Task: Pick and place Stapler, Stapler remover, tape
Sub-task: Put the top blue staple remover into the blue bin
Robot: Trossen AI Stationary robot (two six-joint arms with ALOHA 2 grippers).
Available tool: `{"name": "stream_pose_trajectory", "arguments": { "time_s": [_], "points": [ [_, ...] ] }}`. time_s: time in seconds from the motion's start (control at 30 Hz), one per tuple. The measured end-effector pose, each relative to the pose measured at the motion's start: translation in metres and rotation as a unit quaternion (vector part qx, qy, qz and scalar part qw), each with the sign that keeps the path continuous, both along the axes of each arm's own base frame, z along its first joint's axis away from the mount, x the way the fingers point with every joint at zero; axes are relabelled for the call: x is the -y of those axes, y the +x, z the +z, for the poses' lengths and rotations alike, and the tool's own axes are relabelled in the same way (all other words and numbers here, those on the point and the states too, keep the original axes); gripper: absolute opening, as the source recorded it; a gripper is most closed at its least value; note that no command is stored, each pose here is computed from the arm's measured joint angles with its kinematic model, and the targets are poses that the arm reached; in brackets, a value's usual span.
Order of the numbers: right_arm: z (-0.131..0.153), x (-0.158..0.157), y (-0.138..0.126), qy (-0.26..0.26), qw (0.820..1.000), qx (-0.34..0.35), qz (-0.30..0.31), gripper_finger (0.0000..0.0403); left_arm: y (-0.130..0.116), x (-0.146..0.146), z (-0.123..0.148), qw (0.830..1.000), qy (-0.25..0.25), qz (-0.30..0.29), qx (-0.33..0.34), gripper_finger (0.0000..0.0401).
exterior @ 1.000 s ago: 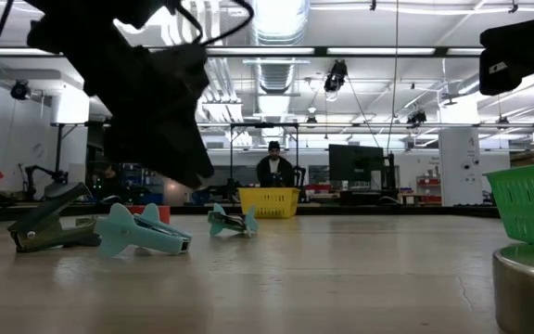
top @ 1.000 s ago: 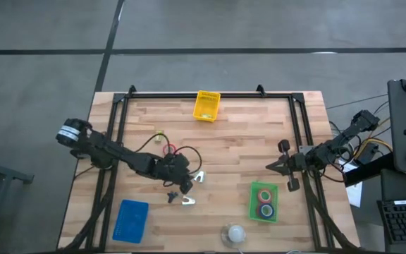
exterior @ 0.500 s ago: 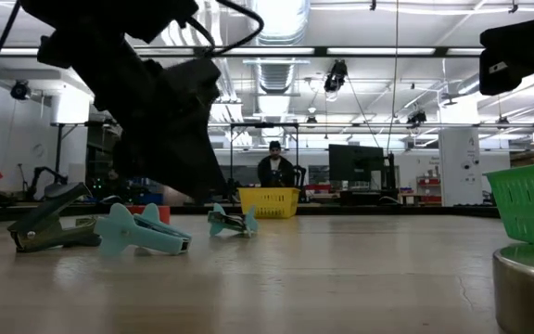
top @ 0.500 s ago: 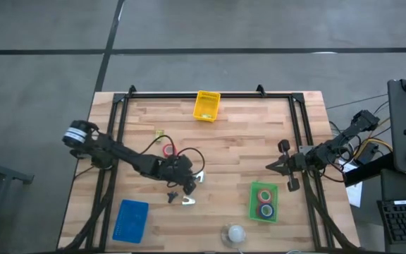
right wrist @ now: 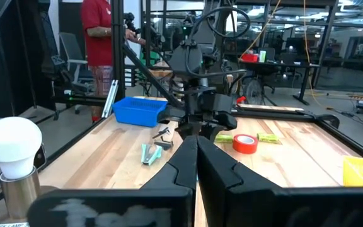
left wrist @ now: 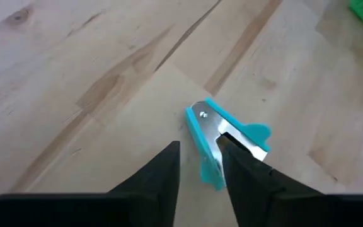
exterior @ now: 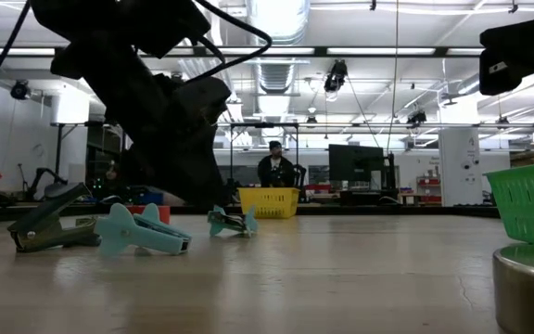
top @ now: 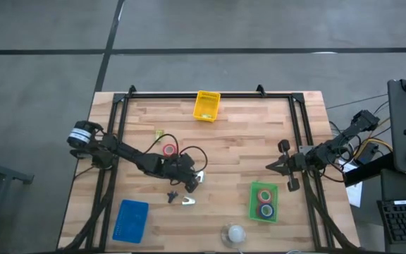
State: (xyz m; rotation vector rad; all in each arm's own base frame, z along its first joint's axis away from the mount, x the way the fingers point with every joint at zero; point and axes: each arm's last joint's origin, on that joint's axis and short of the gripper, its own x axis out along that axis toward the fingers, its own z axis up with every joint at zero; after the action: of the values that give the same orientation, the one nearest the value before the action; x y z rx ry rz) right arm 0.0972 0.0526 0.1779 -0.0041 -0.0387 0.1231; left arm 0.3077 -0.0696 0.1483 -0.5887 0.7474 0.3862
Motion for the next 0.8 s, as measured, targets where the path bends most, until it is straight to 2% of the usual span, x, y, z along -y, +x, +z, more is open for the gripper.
{"name": "stream_pose_trajectory", "arguments": {
  "time_s": [0.4, 0.67, 0.8],
  "points": [
    [0.0000, 0.0000, 0.0000, -0.001, 1.000, 0.000, 0.000, 0.0008, 0.0006, -0.0008, -0.0057, 0.999, 0.020, -0.025, -0.011, 0.0049],
    [0.0000, 0.0000, 0.0000, 0.000, 1.000, 0.000, 0.000, 0.0008, 0.0003, -0.0019, -0.0039, 0.995, 0.063, -0.070, -0.018, 0.0010],
    [0.0000, 0.0000, 0.0000, 0.000, 1.000, 0.000, 0.000, 0.0008, 0.0003, -0.0043, -0.0027, 0.992, 0.086, -0.092, -0.022, 0.0007]
  ]
}}
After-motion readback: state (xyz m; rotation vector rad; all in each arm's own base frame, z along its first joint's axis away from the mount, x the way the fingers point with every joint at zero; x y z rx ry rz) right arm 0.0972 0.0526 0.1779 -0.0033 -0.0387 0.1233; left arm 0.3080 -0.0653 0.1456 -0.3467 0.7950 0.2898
